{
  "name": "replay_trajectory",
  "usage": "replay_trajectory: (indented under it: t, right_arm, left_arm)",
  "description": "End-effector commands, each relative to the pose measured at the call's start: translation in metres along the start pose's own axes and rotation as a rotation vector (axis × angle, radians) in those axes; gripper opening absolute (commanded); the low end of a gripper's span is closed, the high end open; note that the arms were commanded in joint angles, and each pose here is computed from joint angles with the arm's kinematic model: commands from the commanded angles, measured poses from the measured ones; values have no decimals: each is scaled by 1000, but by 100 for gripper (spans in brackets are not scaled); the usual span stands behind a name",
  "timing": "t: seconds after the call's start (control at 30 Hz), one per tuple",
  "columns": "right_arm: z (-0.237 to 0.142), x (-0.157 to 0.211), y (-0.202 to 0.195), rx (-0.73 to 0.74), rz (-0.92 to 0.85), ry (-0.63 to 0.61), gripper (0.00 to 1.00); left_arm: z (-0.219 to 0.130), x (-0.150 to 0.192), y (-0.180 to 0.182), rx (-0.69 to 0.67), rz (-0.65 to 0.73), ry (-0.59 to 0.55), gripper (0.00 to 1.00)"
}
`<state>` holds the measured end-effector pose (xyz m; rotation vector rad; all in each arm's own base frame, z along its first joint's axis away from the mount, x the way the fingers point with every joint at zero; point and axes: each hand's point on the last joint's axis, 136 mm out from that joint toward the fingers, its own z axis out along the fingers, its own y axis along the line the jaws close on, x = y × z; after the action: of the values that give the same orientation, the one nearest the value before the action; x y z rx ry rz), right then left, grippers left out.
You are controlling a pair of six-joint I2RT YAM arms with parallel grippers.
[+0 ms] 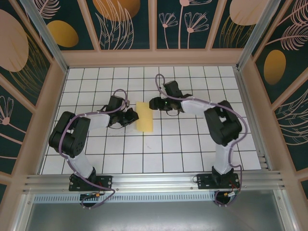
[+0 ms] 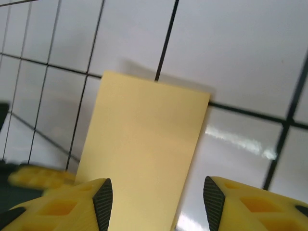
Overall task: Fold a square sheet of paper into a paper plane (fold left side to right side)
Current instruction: Third fold the triangle at the center of the table.
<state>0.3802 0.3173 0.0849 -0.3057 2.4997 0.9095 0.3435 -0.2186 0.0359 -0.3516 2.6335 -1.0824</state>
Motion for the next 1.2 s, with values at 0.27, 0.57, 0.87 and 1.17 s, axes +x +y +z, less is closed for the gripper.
replay_trajectory:
  t: [0.27,0.57,0.87,1.17]
  right_arm:
    - [-43,83,92,-51,-472,-174,62]
    - [2,125,110,125,-740,-100,71]
    - [25,122,101,215,-826,-76,78]
    - [35,115,95,267,-839,-99,75]
  left_arm:
    - [-5,0,-18,70,-42,7,10]
    - [-5,3,-14,61,-55,13,10]
    - [-5,3,-15,62,-50,16,9]
    - [-11,2,-22,78,-35,5,9]
